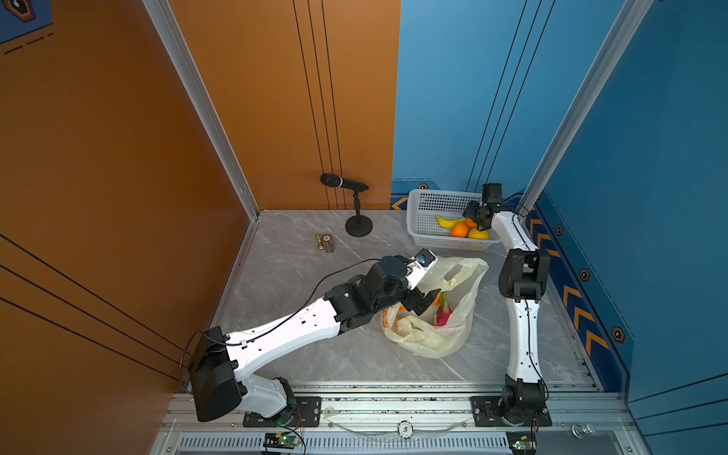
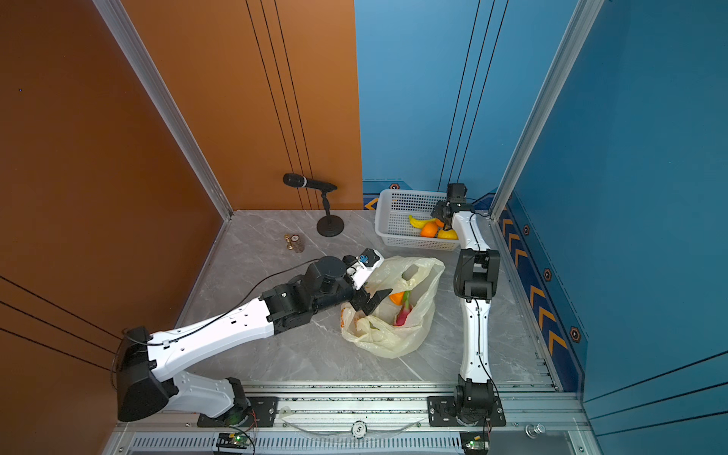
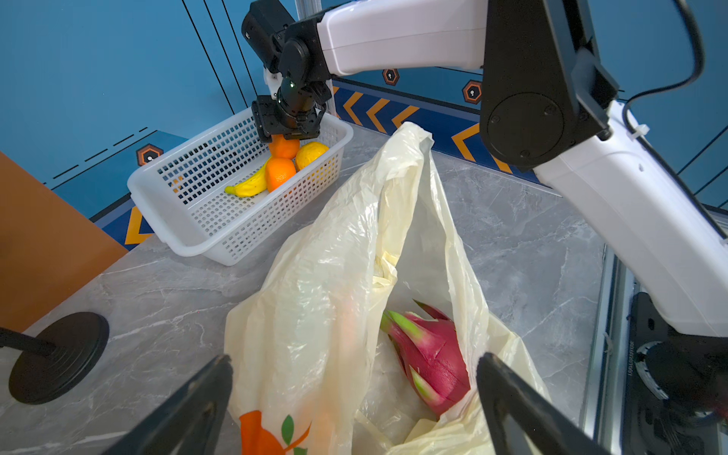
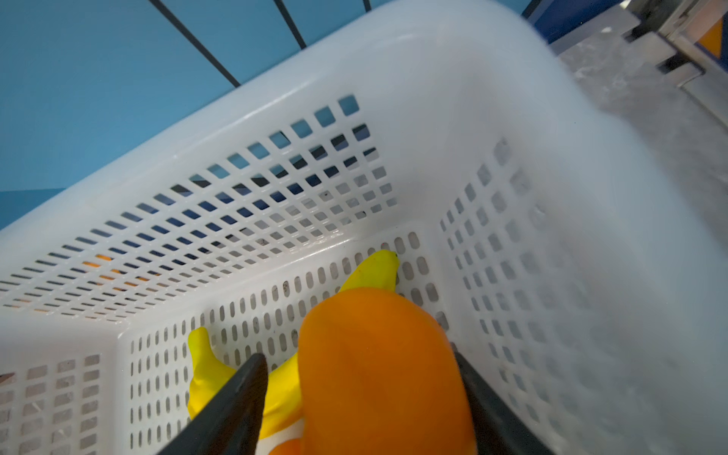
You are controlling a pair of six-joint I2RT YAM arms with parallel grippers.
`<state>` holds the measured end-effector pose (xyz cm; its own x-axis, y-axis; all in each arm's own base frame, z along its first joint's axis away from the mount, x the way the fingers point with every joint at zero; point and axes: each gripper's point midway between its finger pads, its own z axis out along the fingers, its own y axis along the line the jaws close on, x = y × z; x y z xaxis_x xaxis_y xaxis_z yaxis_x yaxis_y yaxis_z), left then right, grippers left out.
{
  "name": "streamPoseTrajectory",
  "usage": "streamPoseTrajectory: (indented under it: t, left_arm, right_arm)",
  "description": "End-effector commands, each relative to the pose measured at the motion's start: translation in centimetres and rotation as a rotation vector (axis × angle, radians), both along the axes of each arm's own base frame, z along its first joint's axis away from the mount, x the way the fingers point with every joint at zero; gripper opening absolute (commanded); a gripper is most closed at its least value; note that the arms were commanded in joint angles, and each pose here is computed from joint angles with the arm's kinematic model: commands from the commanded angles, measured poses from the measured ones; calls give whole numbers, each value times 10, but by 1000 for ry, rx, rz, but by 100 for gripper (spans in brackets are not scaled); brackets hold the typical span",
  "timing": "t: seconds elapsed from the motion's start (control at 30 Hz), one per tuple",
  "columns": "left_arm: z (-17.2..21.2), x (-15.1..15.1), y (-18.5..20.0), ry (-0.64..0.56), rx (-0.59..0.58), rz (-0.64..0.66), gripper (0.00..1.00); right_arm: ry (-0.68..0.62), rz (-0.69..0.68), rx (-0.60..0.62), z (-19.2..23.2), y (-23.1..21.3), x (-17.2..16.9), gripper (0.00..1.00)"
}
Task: Untie the knot of the plastic bag and take out the fruit
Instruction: 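Carry the orange into the white basket with the right gripper and release, then bring the right gripper back to the bag while the left gripper reaches inside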
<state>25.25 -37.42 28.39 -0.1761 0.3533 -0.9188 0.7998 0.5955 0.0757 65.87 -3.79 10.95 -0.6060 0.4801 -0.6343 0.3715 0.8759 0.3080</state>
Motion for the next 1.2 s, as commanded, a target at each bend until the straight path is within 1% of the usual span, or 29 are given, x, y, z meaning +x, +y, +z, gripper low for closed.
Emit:
streamPoseTrajectory:
  t: [0.0, 0.1, 0.2, 0.27, 0.33, 0.37, 0.4, 0.47, 0.5, 0.53, 0.6, 0.67, 0.77, 0.93, 1.03, 1.1, 1.17]
  left_arm:
    - [0, -8, 7, -16, 19, 27, 98]
    - [-3, -12, 7, -13, 26, 42, 99]
    - [-7, -14, 8, 25, 19, 64, 94]
    - [-12, -15, 9, 57, 13, 81, 88]
    - [-18, -17, 8, 98, 14, 94, 80]
    - [-19, -18, 6, 111, 6, 98, 78]
    - [-29, -21, 8, 142, 37, 101, 76]
    - [-38, -23, 6, 171, 46, 99, 72]
    - [-43, -24, 3, 187, 52, 98, 71]
    - [-48, -26, 1, 204, 60, 96, 69]
    - [-57, -28, -3, 231, 71, 86, 66]
    - [-67, -30, -9, 249, 89, 77, 64]
    - [-83, -28, -14, 268, 132, 77, 62]
    - [-115, -14, -13, 317, 241, 136, 60]
    - [-131, -4, -10, 355, 275, 160, 59]
    - [-141, 4, -7, 373, 286, 181, 59]
    - [-148, 12, -5, 379, 299, 194, 59]
  right_arm:
    - [-101, 7, -23, 84, -4, -17, 81]
    - [-135, 12, -38, 112, -4, -34, 85]
    - [-163, 21, -40, 140, -5, -56, 85]
    - [-201, 44, -23, 168, 0, -78, 85]
    - [-235, 70, -7, 189, 7, -103, 85]
    - [-249, 81, 0, 197, 11, -115, 86]
    - [-270, 89, 11, 206, 15, -131, 85]
    - [-302, 88, 39, 214, 21, -160, 85]
    - [-350, 93, 49, 227, 25, -176, 85]
    - [-373, 94, 57, 231, 28, -192, 85]
    - [-394, 111, 64, 238, 38, -220, 85]
    - [-390, 136, 64, 241, 49, -246, 85]
    - [-363, 188, 58, 232, 66, -287, 85]
    - [-326, 250, 79, 210, 90, -348, 85]
    - [-288, 295, 92, 190, 106, -375, 84]
    - [-246, 311, 80, 177, 112, -390, 84]
    - [-227, 330, 94, 168, 120, -402, 84]
